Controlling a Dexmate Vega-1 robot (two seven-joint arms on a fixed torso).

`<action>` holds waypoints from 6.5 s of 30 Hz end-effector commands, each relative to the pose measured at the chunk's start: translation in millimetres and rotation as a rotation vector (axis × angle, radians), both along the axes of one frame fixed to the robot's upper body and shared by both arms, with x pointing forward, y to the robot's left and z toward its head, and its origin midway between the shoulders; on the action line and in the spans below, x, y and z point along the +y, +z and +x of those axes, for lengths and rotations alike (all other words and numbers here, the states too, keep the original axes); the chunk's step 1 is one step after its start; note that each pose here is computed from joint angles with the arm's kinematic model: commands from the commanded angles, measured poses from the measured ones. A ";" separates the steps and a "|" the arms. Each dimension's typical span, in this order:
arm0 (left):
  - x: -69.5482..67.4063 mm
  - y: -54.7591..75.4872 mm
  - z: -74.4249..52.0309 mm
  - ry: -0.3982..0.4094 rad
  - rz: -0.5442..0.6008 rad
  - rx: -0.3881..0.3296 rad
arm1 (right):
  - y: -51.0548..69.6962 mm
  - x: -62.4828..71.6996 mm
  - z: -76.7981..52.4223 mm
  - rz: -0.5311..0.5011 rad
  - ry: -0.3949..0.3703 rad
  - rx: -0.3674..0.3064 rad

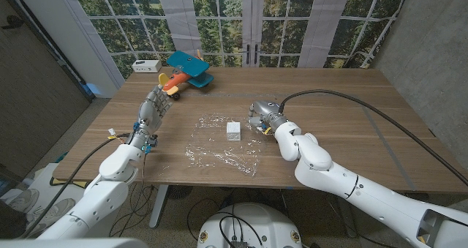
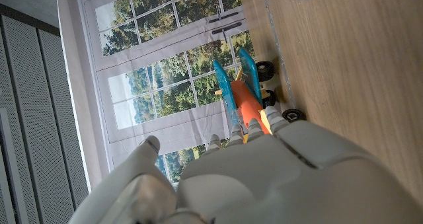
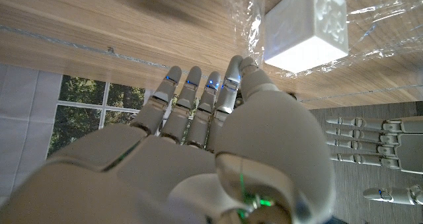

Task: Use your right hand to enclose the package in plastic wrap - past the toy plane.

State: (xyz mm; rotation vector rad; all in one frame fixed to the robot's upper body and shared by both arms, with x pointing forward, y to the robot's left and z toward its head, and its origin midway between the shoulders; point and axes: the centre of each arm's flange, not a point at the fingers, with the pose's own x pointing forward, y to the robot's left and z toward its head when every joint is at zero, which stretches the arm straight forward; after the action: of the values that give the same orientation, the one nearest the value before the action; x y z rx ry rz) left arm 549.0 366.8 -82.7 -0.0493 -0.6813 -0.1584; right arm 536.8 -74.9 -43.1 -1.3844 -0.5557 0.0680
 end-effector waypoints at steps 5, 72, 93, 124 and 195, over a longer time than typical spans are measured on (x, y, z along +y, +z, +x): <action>-5.2 -3.6 -0.2 -0.003 -0.003 0.006 | 4.3 5.0 -11.0 0.150 -0.020 -0.107; -0.5 -2.9 2.5 -0.008 -0.001 0.029 | -16.0 26.6 -1.6 -0.292 0.114 0.078; -5.5 -2.5 8.9 -0.015 0.003 0.042 | -15.1 15.6 -21.2 -0.175 0.157 -0.125; -1.4 5.0 7.7 -0.039 0.011 0.013 | -24.0 34.9 -58.2 -0.239 0.211 -0.273; 86.2 11.2 -24.6 0.043 -0.045 0.156 | -91.1 133.1 -72.7 -0.267 0.194 -0.067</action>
State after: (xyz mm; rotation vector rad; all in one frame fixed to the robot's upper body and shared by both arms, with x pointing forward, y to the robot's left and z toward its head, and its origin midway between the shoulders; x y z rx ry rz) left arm 527.6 442.4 -64.2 -0.0680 -0.5601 -0.1313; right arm 459.7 44.0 -132.8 -1.6116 -0.7407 0.1975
